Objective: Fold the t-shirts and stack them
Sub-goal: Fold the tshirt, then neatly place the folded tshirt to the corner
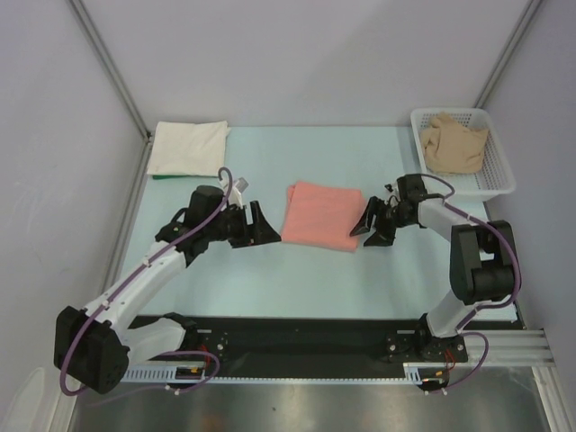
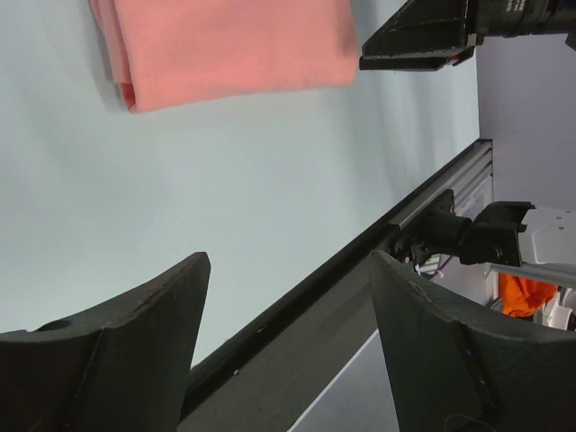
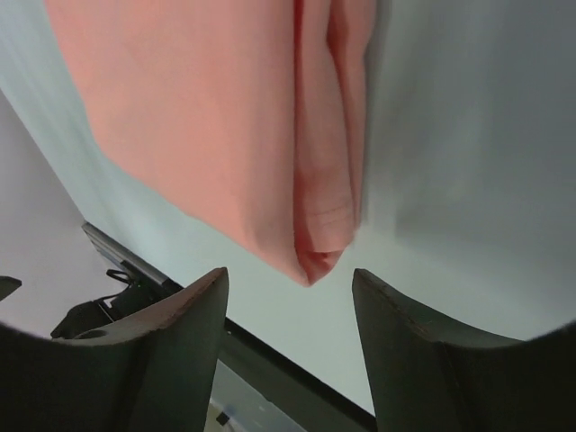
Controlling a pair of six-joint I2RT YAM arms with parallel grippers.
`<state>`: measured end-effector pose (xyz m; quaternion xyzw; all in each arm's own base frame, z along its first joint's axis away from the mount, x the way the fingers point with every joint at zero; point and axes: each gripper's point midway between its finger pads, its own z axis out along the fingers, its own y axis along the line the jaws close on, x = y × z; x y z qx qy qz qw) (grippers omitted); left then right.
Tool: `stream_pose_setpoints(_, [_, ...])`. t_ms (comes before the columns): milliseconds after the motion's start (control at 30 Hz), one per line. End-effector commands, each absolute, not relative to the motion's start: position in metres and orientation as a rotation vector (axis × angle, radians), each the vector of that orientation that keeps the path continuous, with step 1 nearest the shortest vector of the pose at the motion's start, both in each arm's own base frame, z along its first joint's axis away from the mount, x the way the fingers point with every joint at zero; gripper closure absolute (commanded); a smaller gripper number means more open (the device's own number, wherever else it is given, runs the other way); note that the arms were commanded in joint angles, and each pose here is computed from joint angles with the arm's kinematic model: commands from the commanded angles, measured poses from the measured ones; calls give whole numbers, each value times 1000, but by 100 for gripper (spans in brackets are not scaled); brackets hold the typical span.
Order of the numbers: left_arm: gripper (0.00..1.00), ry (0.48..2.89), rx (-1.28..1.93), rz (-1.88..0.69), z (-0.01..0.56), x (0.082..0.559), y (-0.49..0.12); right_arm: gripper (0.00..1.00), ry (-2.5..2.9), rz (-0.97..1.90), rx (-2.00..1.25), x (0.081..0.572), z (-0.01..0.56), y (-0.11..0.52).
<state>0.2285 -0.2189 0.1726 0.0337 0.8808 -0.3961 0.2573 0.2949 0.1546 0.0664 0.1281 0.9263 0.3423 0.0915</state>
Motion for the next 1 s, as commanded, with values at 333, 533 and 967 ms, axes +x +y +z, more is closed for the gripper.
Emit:
stream_pose_setpoints(333, [24,2323,57,-1117,203,249,-225,21,2664,1093,286,327,53,149])
stream_pose_setpoints(533, [25,2316,20,-1089,209,260,-216,34,2661,1172,275,343,48,165])
stream_pose_setpoints(967, [14,2366,-36,-1057,209,297,-197,91,2797,1099,393,323,32,150])
